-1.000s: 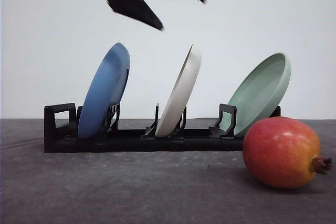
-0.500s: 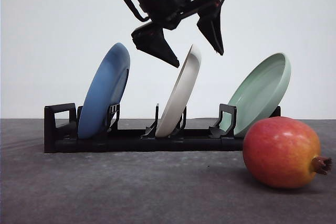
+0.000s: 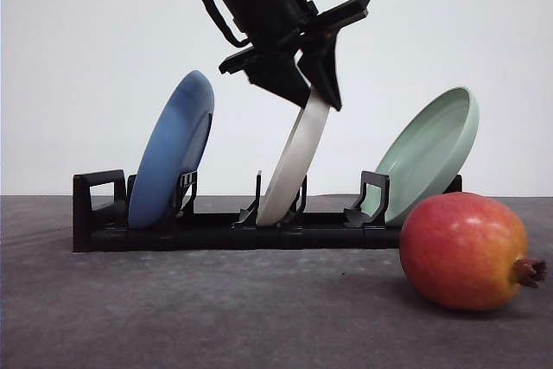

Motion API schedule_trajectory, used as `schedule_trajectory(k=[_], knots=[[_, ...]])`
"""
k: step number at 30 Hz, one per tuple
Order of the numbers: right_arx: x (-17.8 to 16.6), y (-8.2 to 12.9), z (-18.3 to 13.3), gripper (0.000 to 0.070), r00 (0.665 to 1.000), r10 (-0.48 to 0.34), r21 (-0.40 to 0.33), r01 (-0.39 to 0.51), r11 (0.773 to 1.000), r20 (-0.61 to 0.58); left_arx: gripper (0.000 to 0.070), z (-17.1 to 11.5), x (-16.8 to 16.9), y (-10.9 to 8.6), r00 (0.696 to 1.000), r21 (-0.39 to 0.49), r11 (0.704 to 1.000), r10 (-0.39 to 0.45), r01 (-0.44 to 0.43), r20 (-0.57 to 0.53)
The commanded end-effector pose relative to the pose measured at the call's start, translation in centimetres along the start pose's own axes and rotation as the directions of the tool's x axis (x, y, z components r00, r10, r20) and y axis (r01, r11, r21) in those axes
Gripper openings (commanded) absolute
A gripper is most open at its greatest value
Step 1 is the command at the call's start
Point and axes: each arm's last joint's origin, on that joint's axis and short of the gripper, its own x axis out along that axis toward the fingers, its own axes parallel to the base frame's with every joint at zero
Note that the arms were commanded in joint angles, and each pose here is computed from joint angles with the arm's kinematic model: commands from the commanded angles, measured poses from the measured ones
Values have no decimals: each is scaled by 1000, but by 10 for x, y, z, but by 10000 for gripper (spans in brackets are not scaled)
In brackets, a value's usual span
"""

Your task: Place pomegranate in white plate

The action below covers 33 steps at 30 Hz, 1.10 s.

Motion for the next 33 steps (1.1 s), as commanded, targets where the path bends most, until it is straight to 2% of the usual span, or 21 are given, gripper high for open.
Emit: schedule_trajectory(k=[1, 8, 13, 19, 25, 29, 33], knots=[[-1, 2, 5, 630, 1000, 4, -2, -4, 1000, 14, 0, 3, 6, -5, 1000, -5, 1000, -8, 8, 5], [-1, 2, 5, 630, 1000, 4, -2, -4, 1000, 14, 0, 3, 3, -8, 1000, -13, 1000, -12, 12, 5], [-1, 2, 5, 630, 1000, 4, -2, -4, 1000, 14, 0, 10, -13, -12, 999, -18, 1000, -23, 23, 47], [-1, 2, 5, 630, 1000, 4, -2, -4, 1000, 13, 0, 23, -56, -26, 988, -6, 998, -55, 57, 141], [-1, 2, 5, 630, 1000, 5, -1, -5, 1000, 13, 0, 28, -121, -54, 963, 56, 989, -148, 139, 223], [-1, 2, 5, 630, 1000, 5, -1, -5, 1000, 13, 0, 15, -161, -74, 961, 128, 974, -210, 188, 181], [-1, 2, 5, 630, 1000, 5, -1, -5, 1000, 13, 0, -7, -188, -92, 970, 185, 956, -238, 225, 49]])
